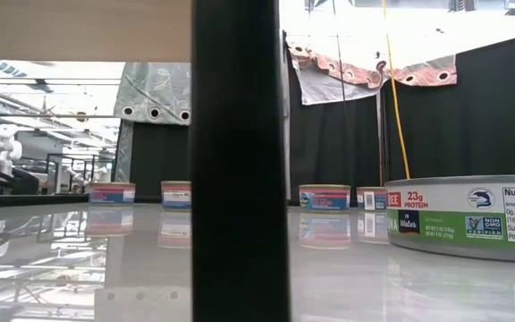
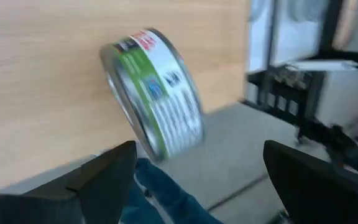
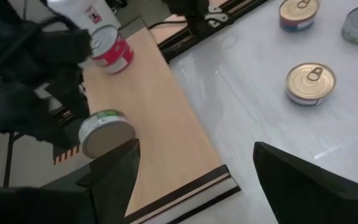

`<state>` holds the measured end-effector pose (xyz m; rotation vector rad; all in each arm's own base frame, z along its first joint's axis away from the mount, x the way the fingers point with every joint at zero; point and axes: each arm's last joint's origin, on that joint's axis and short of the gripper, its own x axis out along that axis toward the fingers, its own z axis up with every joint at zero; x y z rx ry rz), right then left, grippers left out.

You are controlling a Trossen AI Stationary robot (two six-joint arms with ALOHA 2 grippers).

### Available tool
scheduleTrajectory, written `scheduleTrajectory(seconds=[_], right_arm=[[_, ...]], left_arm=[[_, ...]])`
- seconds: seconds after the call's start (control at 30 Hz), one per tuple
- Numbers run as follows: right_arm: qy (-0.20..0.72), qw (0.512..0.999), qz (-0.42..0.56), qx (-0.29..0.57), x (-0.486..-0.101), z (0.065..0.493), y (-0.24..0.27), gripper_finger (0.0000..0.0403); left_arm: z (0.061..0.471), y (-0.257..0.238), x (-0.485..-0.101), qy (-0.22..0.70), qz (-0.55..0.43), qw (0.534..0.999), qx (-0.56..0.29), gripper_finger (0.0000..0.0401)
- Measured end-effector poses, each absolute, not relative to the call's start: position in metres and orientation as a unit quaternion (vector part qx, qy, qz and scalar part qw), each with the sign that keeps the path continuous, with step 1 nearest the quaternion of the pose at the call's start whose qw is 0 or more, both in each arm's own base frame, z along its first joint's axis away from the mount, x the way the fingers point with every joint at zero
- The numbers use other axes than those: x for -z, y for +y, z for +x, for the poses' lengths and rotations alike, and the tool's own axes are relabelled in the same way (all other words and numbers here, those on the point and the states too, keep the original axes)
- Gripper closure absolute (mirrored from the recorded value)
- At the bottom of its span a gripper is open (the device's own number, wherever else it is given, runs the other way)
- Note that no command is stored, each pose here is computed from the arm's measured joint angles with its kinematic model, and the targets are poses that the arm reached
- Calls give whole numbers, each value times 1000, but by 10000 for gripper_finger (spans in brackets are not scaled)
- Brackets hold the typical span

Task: Stack canned seafood by type on shelf
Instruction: Put the green white tuna can on the shelf

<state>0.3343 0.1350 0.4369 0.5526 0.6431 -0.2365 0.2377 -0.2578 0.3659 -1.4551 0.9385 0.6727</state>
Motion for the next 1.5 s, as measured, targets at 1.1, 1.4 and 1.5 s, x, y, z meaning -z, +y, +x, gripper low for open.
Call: scheduleTrajectory(seconds=[1.1,1.4,1.5], right_arm=[[322,908,253,91,-437,335,134,99],[322,909,248,87,-438,335,134,99],[318,910,252,81,-441,333,133,99]], left_arm=[[244,-245,-345,429,-569,606,-353,251],[231,-231,-367,423,-534,666,-304,251],[215,-209,-389,425,-509,696,-275,251]])
